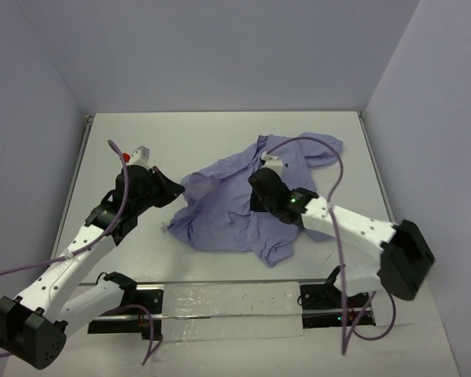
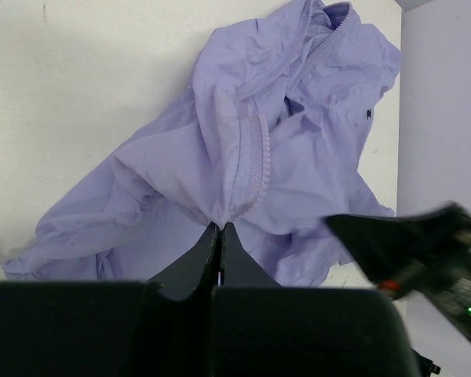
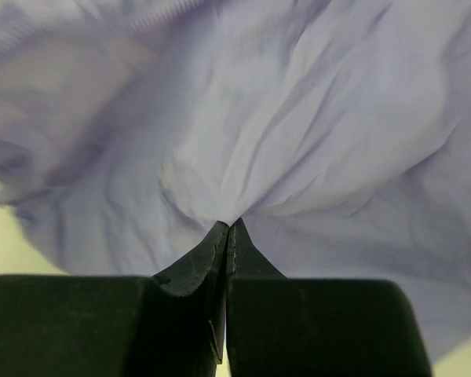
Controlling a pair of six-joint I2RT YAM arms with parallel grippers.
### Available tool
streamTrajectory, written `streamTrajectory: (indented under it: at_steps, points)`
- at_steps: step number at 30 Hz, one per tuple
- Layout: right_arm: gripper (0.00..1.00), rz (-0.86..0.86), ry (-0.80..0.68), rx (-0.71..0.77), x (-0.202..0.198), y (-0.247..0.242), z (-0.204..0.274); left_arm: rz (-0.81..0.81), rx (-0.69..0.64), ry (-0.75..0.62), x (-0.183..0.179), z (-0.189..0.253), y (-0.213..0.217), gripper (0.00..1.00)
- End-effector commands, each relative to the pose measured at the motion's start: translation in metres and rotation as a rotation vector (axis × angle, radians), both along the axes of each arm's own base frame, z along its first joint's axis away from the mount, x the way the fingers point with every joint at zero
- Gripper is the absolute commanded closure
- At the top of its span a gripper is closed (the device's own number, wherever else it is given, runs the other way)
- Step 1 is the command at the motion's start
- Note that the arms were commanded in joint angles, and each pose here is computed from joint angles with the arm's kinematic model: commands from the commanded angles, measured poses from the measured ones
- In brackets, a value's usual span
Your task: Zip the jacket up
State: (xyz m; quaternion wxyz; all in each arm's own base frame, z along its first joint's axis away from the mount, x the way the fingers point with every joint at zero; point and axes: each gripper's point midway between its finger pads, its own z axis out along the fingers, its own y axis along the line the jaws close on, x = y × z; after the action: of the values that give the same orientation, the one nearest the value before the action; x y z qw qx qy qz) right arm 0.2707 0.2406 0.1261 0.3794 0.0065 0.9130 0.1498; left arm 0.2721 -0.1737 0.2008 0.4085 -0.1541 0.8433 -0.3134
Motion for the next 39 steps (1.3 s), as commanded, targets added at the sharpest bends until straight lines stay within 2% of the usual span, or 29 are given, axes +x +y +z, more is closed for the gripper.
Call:
streamTrajectory:
  at_steps: [1,5,6,8,9,10,11,13,16,18,20,22,23,25,27,28,29,30,32,34,39]
  points:
    - [1.0,-0.1,-0.115,0.013,-0.013,-0.043,0.038,0.011,-0.009,-0.045,0.007,0.012,0.001,1.0]
    - [1.0,-0.13,-0.06,0.0,-0.042,-0.079,0.02,0.01,-0.007,-0.048,0.01,0.013,0.0,1.0]
    - [0.94,-0.158,-0.04,-0.004,-0.046,-0.087,0.015,0.011,-0.009,-0.053,0.011,0.014,0.0,1.0]
    - [0.61,-0.235,0.016,-0.03,-0.052,-0.108,0.001,0.011,-0.006,-0.054,0.012,0.015,0.0,1.0]
    - [0.39,-0.261,0.04,-0.045,-0.056,-0.115,-0.005,0.009,-0.004,-0.052,0.013,0.014,-0.001,1.0]
    - [0.3,-0.292,0.049,-0.057,-0.056,-0.121,-0.007,-0.002,-0.006,-0.049,0.012,0.014,-0.003,1.0]
    - [0.26,-0.311,0.045,-0.057,-0.054,-0.124,-0.004,-0.011,-0.008,-0.047,0.012,0.014,-0.004,1.0]
    - [0.27,-0.303,0.007,-0.02,-0.048,-0.116,0.014,-0.015,-0.008,-0.045,0.012,0.014,-0.005,1.0]
    - [0.35,-0.222,-0.069,0.07,-0.04,-0.091,0.05,-0.016,-0.009,-0.042,0.011,0.013,-0.005,1.0]
    - [0.47,-0.145,-0.099,0.116,-0.037,-0.069,0.067,-0.014,-0.009,-0.041,0.01,0.013,-0.004,1.0]
    - [0.7,-0.064,-0.104,0.116,-0.038,-0.047,0.07,-0.009,-0.011,-0.042,0.009,0.013,-0.003,1.0]
    - [0.85,0.0,-0.091,0.116,-0.039,-0.028,0.063,-0.005,-0.013,-0.041,0.009,0.012,-0.003,1.0]
    - [0.96,0.052,-0.067,0.113,-0.044,-0.011,0.054,-0.006,-0.015,-0.039,0.009,0.011,-0.003,1.0]
    - [1.0,0.124,-0.015,0.099,-0.052,0.01,0.033,-0.011,-0.016,-0.039,0.008,0.011,-0.004,1.0]
    - [0.99,0.134,0.009,0.081,-0.053,0.016,0.022,-0.011,-0.014,-0.034,0.008,0.011,-0.004,1.0]
    - [0.9,0.127,0.039,0.045,-0.052,0.018,0.007,-0.011,-0.012,-0.032,0.008,0.011,-0.004,1.0]
    - [0.76,0.114,0.062,0.01,-0.05,0.017,-0.005,-0.009,-0.01,-0.033,0.008,0.012,-0.003,1.0]
    - [0.66,0.1,0.08,-0.023,-0.049,0.015,-0.016,-0.007,-0.01,-0.035,0.008,0.012,-0.003,1.0]
    - [0.51,0.076,0.117,-0.081,-0.048,0.011,-0.036,-0.007,-0.009,-0.041,0.008,0.012,-0.002,1.0]
    - [0.48,0.057,0.146,-0.121,-0.048,0.007,-0.052,-0.004,-0.003,-0.039,0.008,0.012,-0.001,1.0]
    - [0.48,0.014,0.171,-0.18,-0.047,-0.001,-0.071,-0.007,0.003,-0.042,0.009,0.014,-0.001,1.0]
